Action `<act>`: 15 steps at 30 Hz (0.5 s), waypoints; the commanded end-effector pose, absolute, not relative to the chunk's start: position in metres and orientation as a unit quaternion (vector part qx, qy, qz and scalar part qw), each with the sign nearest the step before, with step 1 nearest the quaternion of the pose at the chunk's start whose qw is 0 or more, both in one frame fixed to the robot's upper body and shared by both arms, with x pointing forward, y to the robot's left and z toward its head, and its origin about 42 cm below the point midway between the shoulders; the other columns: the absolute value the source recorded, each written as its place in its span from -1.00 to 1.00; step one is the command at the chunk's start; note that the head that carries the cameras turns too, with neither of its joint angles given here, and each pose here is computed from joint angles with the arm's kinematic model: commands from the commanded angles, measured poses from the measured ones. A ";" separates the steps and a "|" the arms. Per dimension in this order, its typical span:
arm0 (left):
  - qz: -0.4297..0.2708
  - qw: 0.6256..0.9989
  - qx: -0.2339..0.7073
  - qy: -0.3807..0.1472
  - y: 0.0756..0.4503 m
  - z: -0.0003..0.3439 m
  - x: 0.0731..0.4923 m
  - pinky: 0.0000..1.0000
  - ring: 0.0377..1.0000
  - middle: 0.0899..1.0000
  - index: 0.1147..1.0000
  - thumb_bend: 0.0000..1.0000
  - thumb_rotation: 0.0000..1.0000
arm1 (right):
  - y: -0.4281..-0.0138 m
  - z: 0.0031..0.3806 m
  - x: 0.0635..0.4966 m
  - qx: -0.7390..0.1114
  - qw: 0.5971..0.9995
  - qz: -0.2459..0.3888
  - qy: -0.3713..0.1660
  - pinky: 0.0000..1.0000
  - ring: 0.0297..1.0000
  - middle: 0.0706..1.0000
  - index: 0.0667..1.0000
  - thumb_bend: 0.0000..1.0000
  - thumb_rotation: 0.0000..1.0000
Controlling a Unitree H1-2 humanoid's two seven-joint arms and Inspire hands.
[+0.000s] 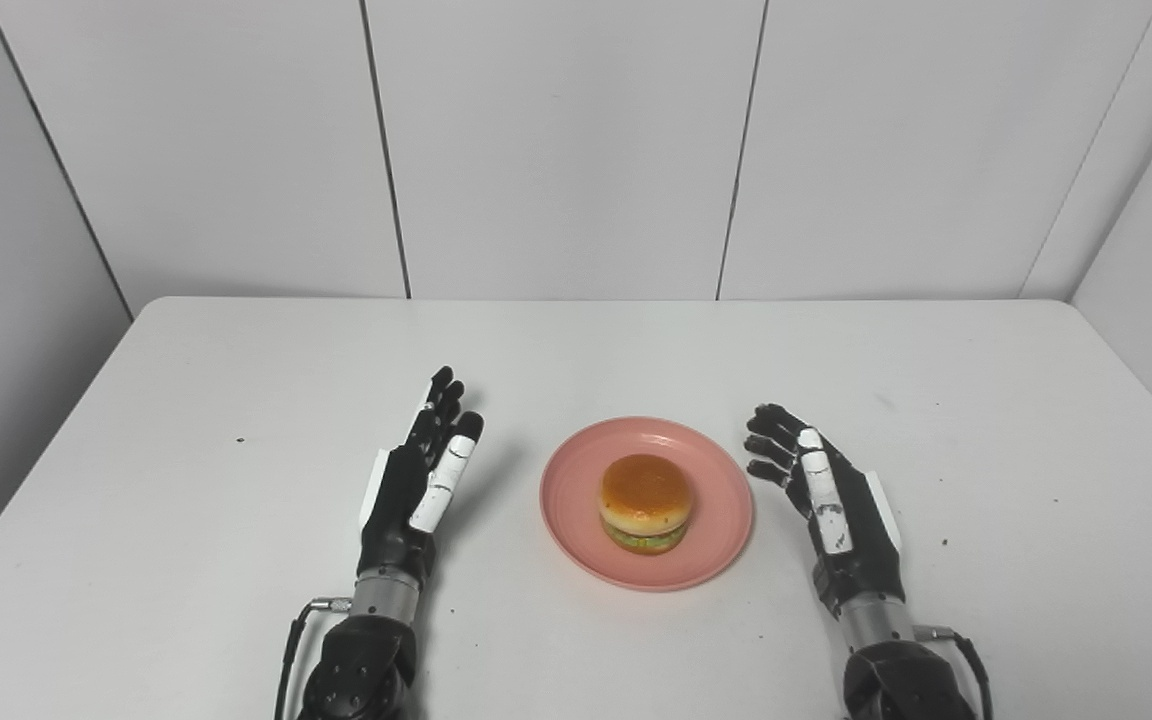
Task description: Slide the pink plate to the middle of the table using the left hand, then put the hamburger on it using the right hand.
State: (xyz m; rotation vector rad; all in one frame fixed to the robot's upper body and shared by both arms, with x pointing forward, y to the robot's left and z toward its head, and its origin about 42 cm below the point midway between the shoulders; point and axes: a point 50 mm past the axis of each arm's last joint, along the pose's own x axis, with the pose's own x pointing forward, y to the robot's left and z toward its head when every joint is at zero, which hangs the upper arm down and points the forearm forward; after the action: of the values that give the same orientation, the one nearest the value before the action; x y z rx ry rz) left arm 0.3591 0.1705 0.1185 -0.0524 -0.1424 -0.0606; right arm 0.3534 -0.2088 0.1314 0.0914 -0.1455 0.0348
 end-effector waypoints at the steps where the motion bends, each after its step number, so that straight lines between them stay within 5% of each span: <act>1: -0.030 0.996 -0.036 -0.079 0.169 0.125 0.361 1.00 0.97 0.92 0.90 0.55 0.56 | -0.204 0.143 0.359 0.062 0.991 0.017 -0.117 0.50 0.56 0.53 0.46 0.69 0.86; 15: -0.008 0.996 -0.054 -0.065 0.160 0.122 0.360 1.00 0.94 0.89 0.90 0.54 0.53 | -0.205 0.128 0.358 0.091 0.991 0.000 -0.094 0.58 0.66 0.66 0.57 0.65 0.88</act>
State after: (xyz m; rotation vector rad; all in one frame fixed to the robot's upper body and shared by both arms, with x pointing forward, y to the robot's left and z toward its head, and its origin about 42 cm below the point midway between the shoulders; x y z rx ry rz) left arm 0.3571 0.1620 0.1149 -0.1072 -0.1012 -0.0284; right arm 0.3582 -0.2095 0.1310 0.1773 -0.1819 -0.0075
